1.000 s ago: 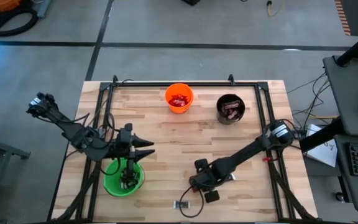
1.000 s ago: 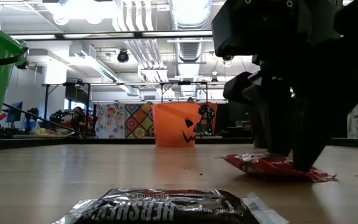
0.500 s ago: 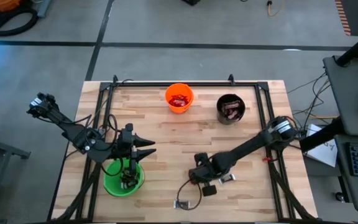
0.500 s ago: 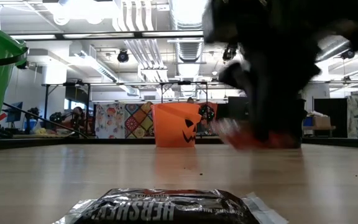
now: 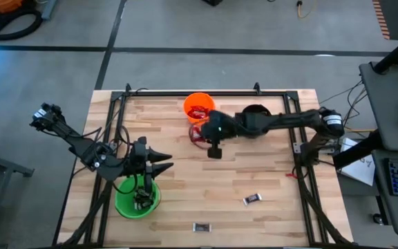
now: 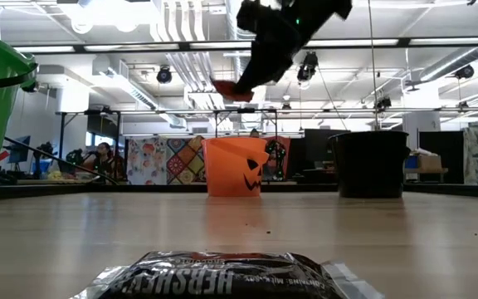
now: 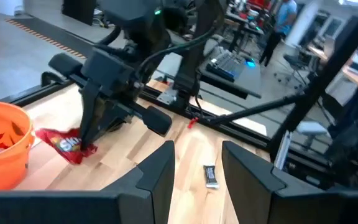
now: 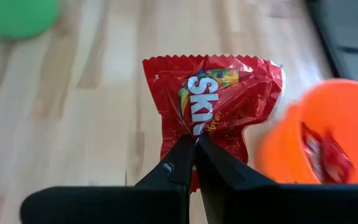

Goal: Sort candy
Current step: Put the red candy into the orange bucket

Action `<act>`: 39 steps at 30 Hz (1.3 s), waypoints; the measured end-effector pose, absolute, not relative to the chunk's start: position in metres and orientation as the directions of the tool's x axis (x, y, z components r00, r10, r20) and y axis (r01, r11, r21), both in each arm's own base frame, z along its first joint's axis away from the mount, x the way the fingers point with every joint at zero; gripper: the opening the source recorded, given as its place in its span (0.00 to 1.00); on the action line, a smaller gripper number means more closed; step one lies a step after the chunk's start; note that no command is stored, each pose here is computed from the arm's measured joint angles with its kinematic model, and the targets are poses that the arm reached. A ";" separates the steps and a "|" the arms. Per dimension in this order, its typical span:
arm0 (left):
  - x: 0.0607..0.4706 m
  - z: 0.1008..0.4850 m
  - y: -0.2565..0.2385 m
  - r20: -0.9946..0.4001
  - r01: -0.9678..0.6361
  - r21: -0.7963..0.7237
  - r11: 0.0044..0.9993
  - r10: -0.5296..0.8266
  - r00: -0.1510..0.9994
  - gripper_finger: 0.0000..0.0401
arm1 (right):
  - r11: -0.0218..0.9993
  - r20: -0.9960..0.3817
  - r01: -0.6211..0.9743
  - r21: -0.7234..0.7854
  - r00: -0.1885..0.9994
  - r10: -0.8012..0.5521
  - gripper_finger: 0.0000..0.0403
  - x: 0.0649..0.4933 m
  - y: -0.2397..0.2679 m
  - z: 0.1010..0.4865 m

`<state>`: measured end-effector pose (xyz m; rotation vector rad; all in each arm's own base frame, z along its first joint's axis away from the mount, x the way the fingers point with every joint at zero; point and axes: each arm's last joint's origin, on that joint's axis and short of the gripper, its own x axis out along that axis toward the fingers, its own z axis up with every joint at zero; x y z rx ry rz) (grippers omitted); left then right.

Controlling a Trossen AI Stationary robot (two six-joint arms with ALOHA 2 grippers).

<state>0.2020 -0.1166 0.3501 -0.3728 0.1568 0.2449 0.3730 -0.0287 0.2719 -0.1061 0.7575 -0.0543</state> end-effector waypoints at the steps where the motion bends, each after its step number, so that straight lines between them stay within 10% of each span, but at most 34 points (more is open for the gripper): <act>1: 0.202 0.350 -0.116 -0.193 -0.276 -0.350 0.895 0.219 0.956 0.29 | 0.993 -0.686 -0.032 -0.114 0.725 -0.055 0.03 0.373 -0.036 0.270; 12: 0.202 0.351 -0.115 -0.183 -0.315 -0.462 0.829 0.258 0.949 0.29 | 0.938 -0.583 0.086 -0.336 0.763 -0.279 0.03 0.361 -0.130 0.279; 20: 0.201 0.352 -0.112 -0.157 -0.387 -0.469 0.794 0.357 0.921 0.29 | 0.935 -0.447 0.355 0.001 0.836 -0.317 0.03 0.361 -0.199 0.264; 30: 0.202 0.352 -0.108 -0.146 -0.432 -0.461 0.775 0.414 0.898 0.29 | 0.935 -0.441 0.355 0.006 0.840 -0.317 0.03 0.364 -0.202 0.259; 39: 0.205 0.351 -0.103 -0.149 -0.456 -0.455 0.765 0.439 0.886 0.29 | 0.932 -0.454 0.361 0.038 0.837 -0.306 0.27 0.365 -0.198 0.259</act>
